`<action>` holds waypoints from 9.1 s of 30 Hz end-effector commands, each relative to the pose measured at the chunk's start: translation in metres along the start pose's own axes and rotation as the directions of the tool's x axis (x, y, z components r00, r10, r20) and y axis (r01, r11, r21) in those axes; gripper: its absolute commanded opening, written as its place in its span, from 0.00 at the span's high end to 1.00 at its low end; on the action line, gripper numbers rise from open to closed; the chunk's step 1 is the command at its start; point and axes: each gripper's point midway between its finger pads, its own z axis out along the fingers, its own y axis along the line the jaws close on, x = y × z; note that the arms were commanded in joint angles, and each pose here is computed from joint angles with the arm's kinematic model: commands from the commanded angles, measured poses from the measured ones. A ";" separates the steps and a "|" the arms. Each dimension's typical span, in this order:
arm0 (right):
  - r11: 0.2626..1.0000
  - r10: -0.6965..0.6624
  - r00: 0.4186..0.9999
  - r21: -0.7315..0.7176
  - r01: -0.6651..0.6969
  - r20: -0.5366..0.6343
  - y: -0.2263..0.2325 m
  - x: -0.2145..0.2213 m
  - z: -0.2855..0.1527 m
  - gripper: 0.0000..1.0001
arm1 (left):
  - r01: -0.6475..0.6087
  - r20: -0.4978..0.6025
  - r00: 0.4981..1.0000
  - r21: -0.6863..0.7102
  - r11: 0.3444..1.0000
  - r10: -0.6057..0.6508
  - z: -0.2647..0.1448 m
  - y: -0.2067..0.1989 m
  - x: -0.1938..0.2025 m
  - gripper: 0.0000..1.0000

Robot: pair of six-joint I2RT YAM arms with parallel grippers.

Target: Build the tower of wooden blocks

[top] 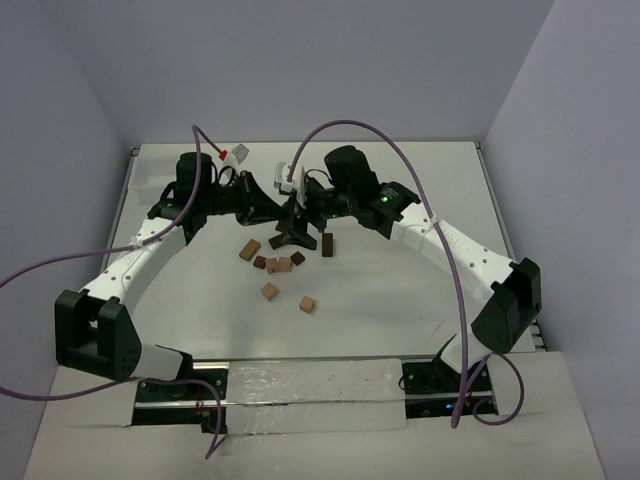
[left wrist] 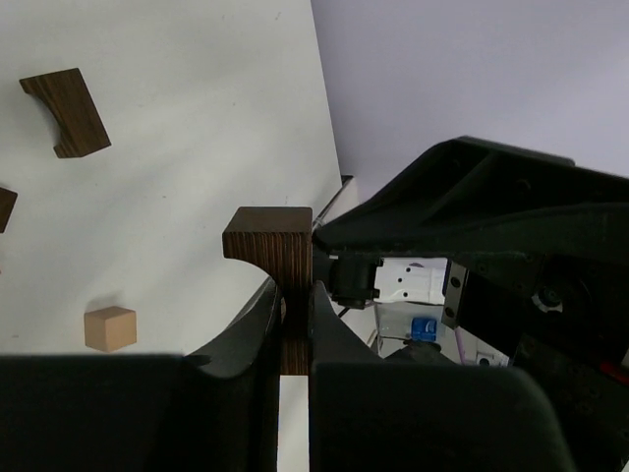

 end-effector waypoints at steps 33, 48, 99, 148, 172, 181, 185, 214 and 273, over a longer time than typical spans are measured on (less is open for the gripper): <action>0.996 -0.091 0.972 0.002 0.094 -0.218 -0.035 0.095 -0.049 0.66 | -0.239 0.045 0.970 -0.029 0.970 0.240 -0.032 0.006 -0.025 0.01; 0.984 -0.120 0.861 -0.175 0.037 -0.495 -0.066 0.247 -0.069 0.70 | -0.338 -0.037 0.940 0.018 0.941 0.338 -0.038 0.027 -0.030 0.01; 0.975 -0.054 0.796 -0.205 -0.088 -0.603 -0.068 0.288 0.012 0.24 | -0.380 0.005 0.925 0.020 0.925 0.380 -0.051 0.026 -0.044 0.01; 0.975 -0.077 0.775 -0.210 -0.074 -0.627 -0.062 0.283 0.032 0.20 | -0.356 -0.012 0.934 0.006 0.934 0.356 -0.054 0.049 -0.037 0.01; 0.967 -0.117 0.778 -0.250 -0.054 -0.618 -0.054 0.283 0.029 0.17 | -0.352 -0.013 0.936 -0.005 0.936 0.352 -0.053 0.053 -0.042 0.01; 0.972 -0.102 0.785 -0.231 -0.053 -0.611 -0.057 0.279 0.030 0.00 | -0.362 -0.015 0.932 -0.020 0.932 0.361 -0.053 0.057 -0.042 0.01; 0.972 -0.101 0.797 -0.229 -0.048 -0.595 -0.057 0.270 0.030 0.00 | -0.362 -0.014 0.932 -0.032 0.932 0.361 -0.053 0.060 -0.043 0.01; 1.000 -0.005 0.961 -0.008 0.004 -0.276 -0.061 0.096 -0.051 0.00 | -0.327 -0.185 0.944 -0.651 0.685 0.274 -0.075 0.226 -0.059 0.26; 0.819 0.478 0.877 0.333 -0.467 0.055 -0.060 0.165 -0.158 0.00 | -0.798 -0.615 0.602 -0.455 0.395 0.509 0.055 0.248 -0.088 0.80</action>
